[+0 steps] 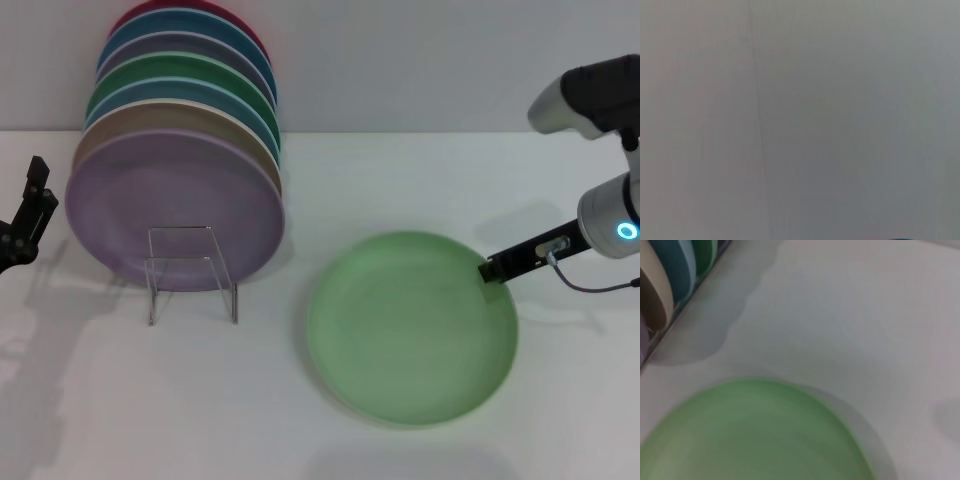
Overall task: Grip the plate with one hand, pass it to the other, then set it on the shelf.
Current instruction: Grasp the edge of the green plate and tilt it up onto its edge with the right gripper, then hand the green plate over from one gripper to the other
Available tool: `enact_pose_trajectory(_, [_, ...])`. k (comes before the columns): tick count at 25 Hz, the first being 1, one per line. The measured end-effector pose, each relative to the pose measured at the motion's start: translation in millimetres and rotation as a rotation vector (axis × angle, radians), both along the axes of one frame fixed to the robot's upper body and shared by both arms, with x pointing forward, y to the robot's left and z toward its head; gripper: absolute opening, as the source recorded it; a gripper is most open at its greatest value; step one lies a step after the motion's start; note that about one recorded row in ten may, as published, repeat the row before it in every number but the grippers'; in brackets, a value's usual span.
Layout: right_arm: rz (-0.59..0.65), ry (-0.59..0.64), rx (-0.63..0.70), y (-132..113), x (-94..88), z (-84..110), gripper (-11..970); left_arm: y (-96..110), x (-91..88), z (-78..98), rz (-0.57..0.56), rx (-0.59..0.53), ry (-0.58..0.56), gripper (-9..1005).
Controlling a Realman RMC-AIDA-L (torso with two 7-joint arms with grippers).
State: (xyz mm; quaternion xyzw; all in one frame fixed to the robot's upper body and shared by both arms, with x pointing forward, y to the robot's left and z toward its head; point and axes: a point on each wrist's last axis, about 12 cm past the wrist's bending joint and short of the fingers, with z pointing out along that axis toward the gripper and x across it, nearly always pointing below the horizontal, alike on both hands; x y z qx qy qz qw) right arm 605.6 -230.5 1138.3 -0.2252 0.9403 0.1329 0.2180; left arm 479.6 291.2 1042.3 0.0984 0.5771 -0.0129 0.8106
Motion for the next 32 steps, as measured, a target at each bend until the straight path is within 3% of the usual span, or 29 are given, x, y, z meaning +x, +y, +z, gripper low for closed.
enact_pose_trajectory(6, [-0.002,-0.132,0.022,-12,-9.4,22.9,17,-4,-4.2,7.2,-0.04,0.0,-0.069,810])
enact_pose_trajectory(9, [0.002,-0.275,0.085,-21,-22.1,43.9,18,-13,-4.4,22.2,-0.14,-0.04,-0.164,809])
enact_pose_trajectory(13, [0.006,-0.351,0.087,-30,-30.7,50.6,19,-23,8.3,37.1,-0.25,-0.051,-0.168,803])
enact_pose_trajectory(14, [0.002,-0.375,0.081,-34,-34.8,51.2,20,-33,20.6,49.2,-0.317,-0.015,-0.127,802])
enact_pose_trajectory(16, [-0.004,-0.379,0.081,-35,-36.3,50.6,20,-37,25.6,55.3,-0.336,0.001,-0.108,799])
enact_pose_trajectory(19, [-0.038,-0.387,0.082,-47,-40.9,46.4,21,-56,43.9,87.5,-0.382,0.053,-0.004,795])
enact_pose_trajectory(23, [-0.033,-0.436,0.066,-53,-47.1,42.5,23,-75,64.8,126.7,-0.429,0.122,0.225,790])
enact_pose_trajectory(27, [-0.031,-0.469,0.066,-56,-49.8,42.1,24,-95,74.0,158.5,-0.458,0.194,0.374,785])
enact_pose_trajectory(29, [-0.029,-0.487,0.064,-56,-49.0,45.0,25,-112,69.4,175.5,-0.464,0.267,0.431,783])
enact_pose_trajectory(32, [-0.018,-0.502,0.058,-54,-48.0,47.6,26,-124,63.9,184.3,-0.465,0.32,0.446,779])
